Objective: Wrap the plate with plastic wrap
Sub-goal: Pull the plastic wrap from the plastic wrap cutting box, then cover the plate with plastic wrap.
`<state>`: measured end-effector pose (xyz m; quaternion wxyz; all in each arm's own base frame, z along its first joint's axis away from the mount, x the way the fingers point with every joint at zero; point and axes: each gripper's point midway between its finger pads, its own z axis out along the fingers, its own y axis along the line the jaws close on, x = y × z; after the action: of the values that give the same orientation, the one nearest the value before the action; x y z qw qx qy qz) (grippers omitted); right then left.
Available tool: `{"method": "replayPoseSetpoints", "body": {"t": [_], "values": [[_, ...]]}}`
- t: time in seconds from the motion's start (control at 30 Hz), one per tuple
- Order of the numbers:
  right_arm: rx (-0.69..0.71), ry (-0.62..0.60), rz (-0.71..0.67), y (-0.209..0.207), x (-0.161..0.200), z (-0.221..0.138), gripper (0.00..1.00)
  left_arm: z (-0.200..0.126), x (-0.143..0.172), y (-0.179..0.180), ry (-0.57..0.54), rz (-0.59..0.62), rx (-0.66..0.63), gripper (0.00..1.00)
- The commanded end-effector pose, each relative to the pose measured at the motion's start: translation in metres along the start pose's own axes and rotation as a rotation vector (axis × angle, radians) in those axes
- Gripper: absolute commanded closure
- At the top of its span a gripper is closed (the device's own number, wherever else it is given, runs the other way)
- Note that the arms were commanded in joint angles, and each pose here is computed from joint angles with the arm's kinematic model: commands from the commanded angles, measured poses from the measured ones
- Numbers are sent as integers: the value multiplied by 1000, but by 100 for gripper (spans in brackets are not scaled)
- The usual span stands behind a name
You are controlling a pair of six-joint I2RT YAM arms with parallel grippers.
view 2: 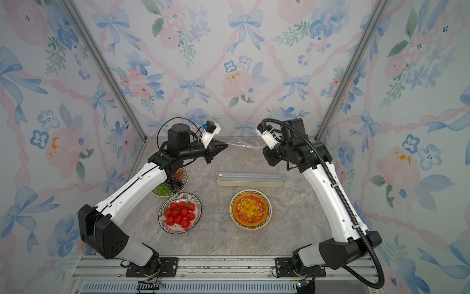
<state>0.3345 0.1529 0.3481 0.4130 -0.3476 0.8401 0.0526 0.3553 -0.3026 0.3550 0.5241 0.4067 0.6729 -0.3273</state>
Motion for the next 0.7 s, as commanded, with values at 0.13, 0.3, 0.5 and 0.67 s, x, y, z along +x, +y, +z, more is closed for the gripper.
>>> {"method": "replayPoseSetpoints", "body": {"t": [0.13,0.3,0.5,0.67], "values": [[49,149,192,41,74,0,100,-12,56,-50,82,-59,44,100],[88,278,308,67,127,1,100,-17,101,-82,161,-154,92,100],[152,425,481,87,179,-4,100,-20,151,-121,264,-257,159,100],[187,505,590,102,210,-5,100,-23,179,-142,330,-325,204,100]]}}
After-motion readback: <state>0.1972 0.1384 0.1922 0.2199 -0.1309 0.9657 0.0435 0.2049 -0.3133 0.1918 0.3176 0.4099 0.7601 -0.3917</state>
